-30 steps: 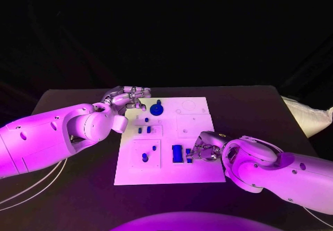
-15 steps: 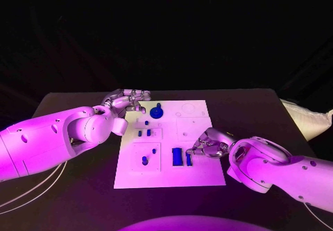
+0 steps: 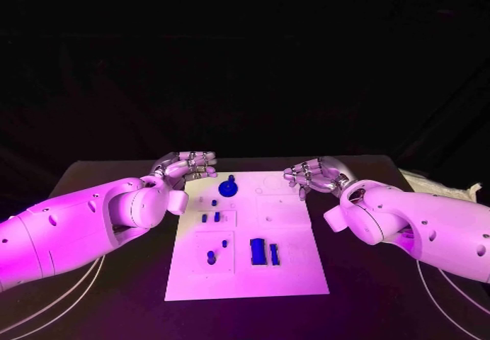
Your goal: Assemble the parts on the task board
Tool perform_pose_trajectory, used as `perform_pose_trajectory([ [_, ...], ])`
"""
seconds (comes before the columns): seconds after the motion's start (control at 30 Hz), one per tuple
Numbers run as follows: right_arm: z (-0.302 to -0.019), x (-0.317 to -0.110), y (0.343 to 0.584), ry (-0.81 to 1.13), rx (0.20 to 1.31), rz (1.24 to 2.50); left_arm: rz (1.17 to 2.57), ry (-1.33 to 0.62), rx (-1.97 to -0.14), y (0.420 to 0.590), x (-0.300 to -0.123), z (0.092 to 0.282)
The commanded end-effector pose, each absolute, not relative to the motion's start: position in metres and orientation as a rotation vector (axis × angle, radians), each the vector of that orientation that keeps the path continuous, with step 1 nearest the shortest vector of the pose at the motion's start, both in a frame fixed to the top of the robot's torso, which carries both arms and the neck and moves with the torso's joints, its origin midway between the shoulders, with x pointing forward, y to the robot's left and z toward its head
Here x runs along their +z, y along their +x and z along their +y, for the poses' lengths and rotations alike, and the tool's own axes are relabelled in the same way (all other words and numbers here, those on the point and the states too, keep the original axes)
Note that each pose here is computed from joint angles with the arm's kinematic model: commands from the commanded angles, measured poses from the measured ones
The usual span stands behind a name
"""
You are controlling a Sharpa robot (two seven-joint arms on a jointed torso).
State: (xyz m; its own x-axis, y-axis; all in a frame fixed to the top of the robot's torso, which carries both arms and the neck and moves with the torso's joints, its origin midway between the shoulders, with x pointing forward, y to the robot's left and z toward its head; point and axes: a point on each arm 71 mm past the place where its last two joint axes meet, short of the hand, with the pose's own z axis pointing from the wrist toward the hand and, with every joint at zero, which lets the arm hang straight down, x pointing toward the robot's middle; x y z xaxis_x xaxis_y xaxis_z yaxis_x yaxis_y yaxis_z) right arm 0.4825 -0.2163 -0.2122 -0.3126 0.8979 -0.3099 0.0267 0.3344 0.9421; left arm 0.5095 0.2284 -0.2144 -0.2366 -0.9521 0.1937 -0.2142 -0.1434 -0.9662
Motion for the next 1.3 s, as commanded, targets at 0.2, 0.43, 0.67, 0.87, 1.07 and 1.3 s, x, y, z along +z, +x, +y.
perform_pose_trajectory([
  [0.2, -0.22, -0.214, 0.517, 1.033, 1.392, 1.445, 1.324, -1.396, -1.46, 0.517, -0.219, 0.23],
  [0.43, -0.224, -0.221, 0.526, 1.03, 1.276, 1.459, 1.378, -1.396, -1.439, 0.515, -0.226, 0.225],
  [0.67, -0.217, -0.222, 0.514, 1.07, 1.28, 1.398, 1.353, -1.368, -1.396, 0.507, -0.227, 0.219],
  [0.87, -0.204, -0.224, 0.489, 1.142, 1.266, 1.298, 1.299, -1.306, -1.319, 0.488, -0.228, 0.207],
  [1.07, -0.195, -0.224, 0.468, 1.194, 1.24, 1.235, 1.245, -1.241, -1.256, 0.471, -0.226, 0.197],
  [1.3, -0.192, -0.224, 0.462, 1.209, 1.229, 1.218, 1.218, -1.209, -1.229, 0.462, -0.224, 0.192],
])
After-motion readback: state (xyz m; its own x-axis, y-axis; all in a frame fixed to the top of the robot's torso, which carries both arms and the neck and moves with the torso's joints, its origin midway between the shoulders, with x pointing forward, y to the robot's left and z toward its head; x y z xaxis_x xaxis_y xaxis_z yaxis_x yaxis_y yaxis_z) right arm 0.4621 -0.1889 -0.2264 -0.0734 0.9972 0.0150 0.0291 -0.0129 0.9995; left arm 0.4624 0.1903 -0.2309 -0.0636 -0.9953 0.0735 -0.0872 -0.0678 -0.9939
